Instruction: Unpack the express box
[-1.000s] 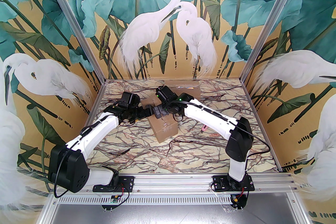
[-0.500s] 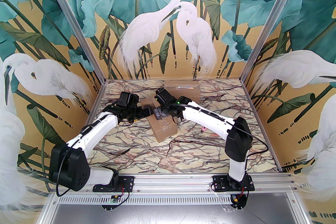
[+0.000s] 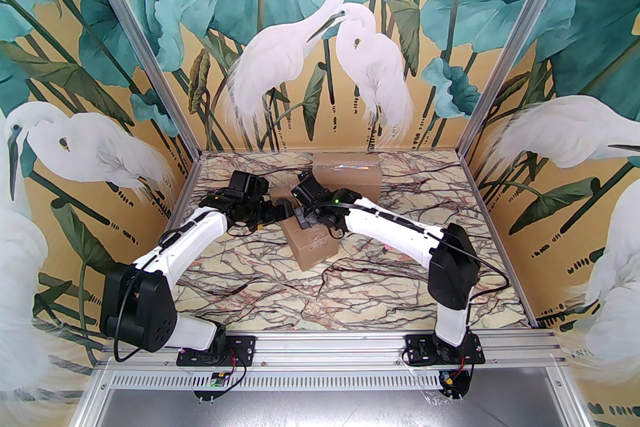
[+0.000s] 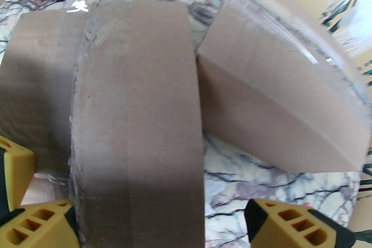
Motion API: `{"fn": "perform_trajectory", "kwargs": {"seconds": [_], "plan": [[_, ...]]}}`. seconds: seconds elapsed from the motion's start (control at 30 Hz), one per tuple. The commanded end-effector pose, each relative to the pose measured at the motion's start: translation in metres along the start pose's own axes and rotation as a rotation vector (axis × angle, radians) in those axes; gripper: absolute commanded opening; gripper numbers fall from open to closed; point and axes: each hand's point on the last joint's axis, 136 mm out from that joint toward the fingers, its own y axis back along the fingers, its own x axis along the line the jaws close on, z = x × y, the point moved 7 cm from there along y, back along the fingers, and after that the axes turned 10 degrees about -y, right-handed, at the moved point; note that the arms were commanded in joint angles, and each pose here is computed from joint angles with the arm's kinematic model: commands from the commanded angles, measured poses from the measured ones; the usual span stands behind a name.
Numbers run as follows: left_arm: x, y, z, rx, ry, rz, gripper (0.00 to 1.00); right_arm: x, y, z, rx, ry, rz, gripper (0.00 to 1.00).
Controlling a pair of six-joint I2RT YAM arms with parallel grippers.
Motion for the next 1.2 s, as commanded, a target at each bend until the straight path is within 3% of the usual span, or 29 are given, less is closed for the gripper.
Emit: {"fn": "perform_trajectory", "kwargs": {"seconds": [0.0,0.27,0.53,0.8,0.97,1.17], "plan": [[0.008,-0.008,-0.016,0.104,-0.015,0.058,0.92,-0.026,0.017,0.009,-0.061,0.037,-0.169,0.90],[0.017,-0.014,-0.019,0.137,-0.041,0.115,0.91,-0.032,0.045,0.037,-0.147,0.031,-0.155,0.77],[0.012,-0.009,-0.011,0.120,-0.049,0.108,0.91,-0.049,0.040,0.046,-0.080,-0.050,-0.060,0.70],[-0.019,0.033,0.026,-0.012,0.001,0.096,0.93,-0.055,0.042,0.045,0.011,-0.133,0.105,0.46],[-0.040,0.045,0.038,-0.044,0.009,0.196,0.93,-0.052,0.046,0.044,0.019,-0.186,0.179,0.24],[-0.063,0.040,0.046,-0.034,0.007,0.288,0.91,-0.050,0.050,0.042,0.021,-0.261,0.230,0.15]]}}
